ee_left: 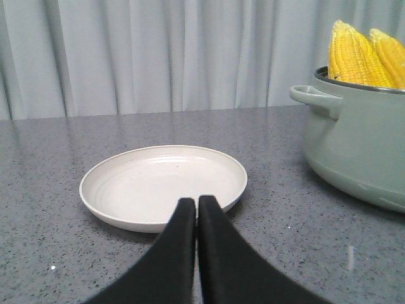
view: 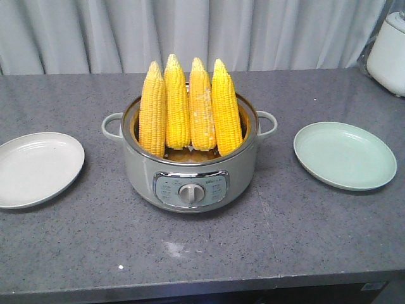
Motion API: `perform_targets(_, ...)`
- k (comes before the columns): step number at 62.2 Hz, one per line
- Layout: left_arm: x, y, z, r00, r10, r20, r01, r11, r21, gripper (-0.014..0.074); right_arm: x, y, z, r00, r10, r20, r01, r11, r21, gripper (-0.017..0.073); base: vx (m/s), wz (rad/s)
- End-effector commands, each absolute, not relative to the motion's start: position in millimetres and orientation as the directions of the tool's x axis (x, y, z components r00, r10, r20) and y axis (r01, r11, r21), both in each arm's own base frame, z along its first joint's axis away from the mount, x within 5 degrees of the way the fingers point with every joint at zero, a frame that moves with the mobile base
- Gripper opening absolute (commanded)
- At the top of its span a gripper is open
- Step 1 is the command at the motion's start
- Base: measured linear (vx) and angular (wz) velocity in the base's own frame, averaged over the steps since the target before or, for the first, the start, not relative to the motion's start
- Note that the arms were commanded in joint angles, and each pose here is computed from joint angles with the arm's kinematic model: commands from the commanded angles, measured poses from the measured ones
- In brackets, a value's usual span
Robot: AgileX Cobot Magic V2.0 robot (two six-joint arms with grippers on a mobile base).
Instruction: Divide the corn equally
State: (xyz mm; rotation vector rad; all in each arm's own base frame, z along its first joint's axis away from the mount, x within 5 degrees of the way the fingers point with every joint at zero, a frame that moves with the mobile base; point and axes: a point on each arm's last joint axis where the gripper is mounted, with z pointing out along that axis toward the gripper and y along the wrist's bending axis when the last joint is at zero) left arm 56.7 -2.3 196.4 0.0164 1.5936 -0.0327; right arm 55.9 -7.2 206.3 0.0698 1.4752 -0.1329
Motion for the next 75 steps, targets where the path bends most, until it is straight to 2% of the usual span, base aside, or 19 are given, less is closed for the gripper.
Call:
perform_targets(1,56.0,-1.2,198.6,0.049,-0.020,-0.999,0.020,1.000,-0.019,-0.0006,55.0,-7.0,211.3,0.164,-0.064,-0.984,0.136,0.990,-0.042,-0.0003,0.00,0.01)
perform_targets(75,56.0,-1.2,198.6,0.049,-0.020,-0.999,0.020,1.000,-0.019,-0.0006,55.0,-7.0,211.3,0.164,-0.064,-0.984,0.136,0.990,-0.042,-0.0003,0.00,0.02)
